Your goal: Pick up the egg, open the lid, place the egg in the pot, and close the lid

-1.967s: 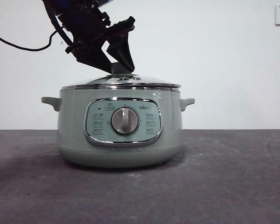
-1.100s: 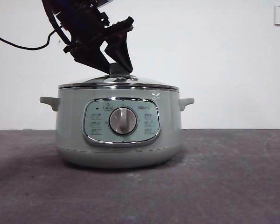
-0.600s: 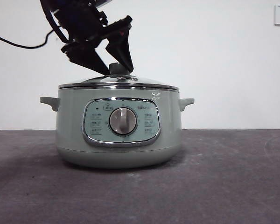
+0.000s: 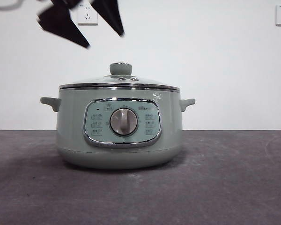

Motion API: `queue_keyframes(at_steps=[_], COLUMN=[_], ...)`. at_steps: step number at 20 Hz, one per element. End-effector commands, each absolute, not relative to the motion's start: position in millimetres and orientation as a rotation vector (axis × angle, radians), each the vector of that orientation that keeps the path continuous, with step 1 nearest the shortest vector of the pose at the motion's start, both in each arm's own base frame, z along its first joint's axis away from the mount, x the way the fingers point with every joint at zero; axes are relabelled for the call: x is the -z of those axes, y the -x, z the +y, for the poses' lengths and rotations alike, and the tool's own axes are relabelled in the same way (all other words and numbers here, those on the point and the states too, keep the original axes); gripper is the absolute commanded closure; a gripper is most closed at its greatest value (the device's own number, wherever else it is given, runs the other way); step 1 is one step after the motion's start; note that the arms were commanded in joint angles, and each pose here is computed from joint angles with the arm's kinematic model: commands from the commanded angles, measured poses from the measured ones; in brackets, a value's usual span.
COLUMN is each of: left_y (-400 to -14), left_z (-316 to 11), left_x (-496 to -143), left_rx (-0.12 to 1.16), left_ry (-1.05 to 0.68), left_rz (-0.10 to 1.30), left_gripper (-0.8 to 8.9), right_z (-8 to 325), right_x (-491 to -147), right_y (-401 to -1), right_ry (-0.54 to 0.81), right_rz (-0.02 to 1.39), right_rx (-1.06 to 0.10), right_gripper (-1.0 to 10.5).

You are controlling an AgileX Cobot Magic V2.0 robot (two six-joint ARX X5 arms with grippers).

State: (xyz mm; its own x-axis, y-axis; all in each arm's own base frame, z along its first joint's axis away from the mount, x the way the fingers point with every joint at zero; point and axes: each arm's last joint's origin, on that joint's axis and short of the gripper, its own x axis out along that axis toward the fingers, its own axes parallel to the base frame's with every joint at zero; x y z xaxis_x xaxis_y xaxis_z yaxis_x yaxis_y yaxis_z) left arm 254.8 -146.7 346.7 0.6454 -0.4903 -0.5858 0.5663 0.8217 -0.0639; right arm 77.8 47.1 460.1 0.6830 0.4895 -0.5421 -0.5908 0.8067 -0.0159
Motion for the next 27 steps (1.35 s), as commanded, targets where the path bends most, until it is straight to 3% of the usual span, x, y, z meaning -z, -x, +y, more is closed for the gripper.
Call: queue_keyframes(at_steps=[1, 7, 8, 10, 14, 27], left_y=[-234, -165, -154, -137, -119, -126], left_z=[-135, -101, -95, -86, -76, -80], left_x=[-356, -388, -392, -397, -403, -399], left_rx=[0.622, 0.736, 0.748, 0.767, 0.768, 0.763], left_ry=[-0.123, -0.058, -0.054, -0.046, -0.044, -0.048], left_rz=[0.654, 0.678, 0.673, 0.659, 0.631, 0.661], left_gripper=[1.86, 2.21, 3.71, 8.40, 8.18, 8.16], right_z=[51, 64, 66, 69, 72, 72], right_x=[-456, -444, -443, -441, -439, -439], right_y=[-82, -98, -102, -107, -113, -113], right_ry=[0.167, 0.157, 0.158, 0.161, 0.164, 0.149], right_rz=[0.612, 0.778, 0.789, 0.808, 0.828, 0.831], right_rx=[-0.659, -0.736, -0.736, -0.735, -0.729, -0.721], right_gripper=[5.4, 5.5, 6.3, 9.5, 9.5, 9.5])
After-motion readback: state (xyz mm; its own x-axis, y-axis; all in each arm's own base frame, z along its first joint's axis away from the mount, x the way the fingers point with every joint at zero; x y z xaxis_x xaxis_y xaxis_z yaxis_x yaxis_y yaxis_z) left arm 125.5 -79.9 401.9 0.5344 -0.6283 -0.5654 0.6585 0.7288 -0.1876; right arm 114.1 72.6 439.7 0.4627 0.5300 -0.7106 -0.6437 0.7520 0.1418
